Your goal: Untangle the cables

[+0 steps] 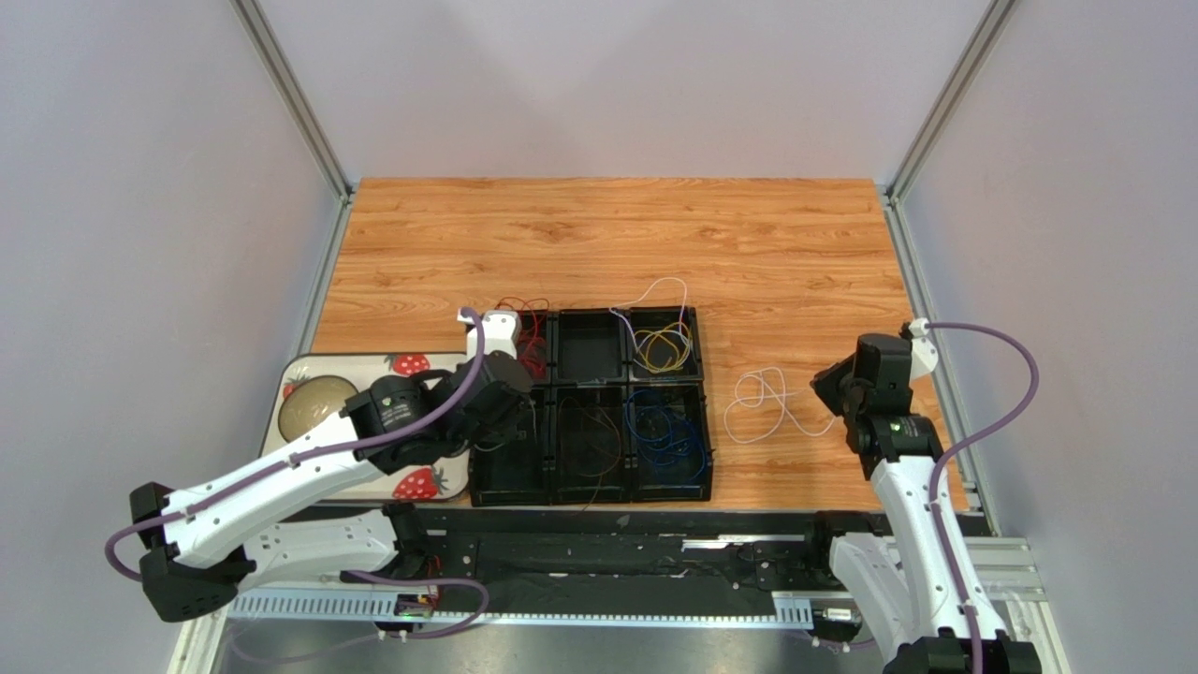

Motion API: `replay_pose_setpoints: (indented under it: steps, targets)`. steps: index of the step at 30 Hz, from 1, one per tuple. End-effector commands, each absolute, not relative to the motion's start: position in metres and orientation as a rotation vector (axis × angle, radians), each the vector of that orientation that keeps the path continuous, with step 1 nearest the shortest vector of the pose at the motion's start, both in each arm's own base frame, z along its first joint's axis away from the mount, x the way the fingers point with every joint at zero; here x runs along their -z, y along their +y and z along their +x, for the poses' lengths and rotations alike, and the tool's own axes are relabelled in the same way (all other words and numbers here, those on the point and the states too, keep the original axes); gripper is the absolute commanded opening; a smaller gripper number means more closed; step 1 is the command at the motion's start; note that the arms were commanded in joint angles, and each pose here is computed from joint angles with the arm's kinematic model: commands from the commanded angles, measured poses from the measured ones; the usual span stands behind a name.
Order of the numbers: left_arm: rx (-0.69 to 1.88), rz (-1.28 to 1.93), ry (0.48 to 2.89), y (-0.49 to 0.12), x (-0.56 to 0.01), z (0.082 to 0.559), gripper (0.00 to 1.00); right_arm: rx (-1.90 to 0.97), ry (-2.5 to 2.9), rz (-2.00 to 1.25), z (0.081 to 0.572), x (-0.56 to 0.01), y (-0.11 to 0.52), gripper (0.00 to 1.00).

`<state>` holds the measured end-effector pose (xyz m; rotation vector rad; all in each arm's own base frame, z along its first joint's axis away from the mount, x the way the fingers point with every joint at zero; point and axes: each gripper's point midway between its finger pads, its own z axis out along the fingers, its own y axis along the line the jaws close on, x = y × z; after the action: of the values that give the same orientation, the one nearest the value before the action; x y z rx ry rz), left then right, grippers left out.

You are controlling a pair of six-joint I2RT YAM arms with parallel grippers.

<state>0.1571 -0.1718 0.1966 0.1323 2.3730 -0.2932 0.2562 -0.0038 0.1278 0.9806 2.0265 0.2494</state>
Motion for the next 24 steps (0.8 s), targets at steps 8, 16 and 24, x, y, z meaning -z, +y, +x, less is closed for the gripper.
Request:
replay_pose_setpoints:
  steps: [8,16,24]
  targets:
    - [0.428,0.100,2.342,-0.214,-0.202,0.172,0.00,-0.232,2.013,0.943,0.255,-0.130,-0.007,0.00]
    - [0.496,0.113,2.359,-0.246,-0.198,0.178,0.00,-0.225,2.023,0.942,0.254,-0.125,-0.008,0.00]
    - [0.456,0.100,2.391,-0.241,-0.172,0.176,0.00,-0.256,2.031,0.904,0.250,-0.124,-0.003,0.00]
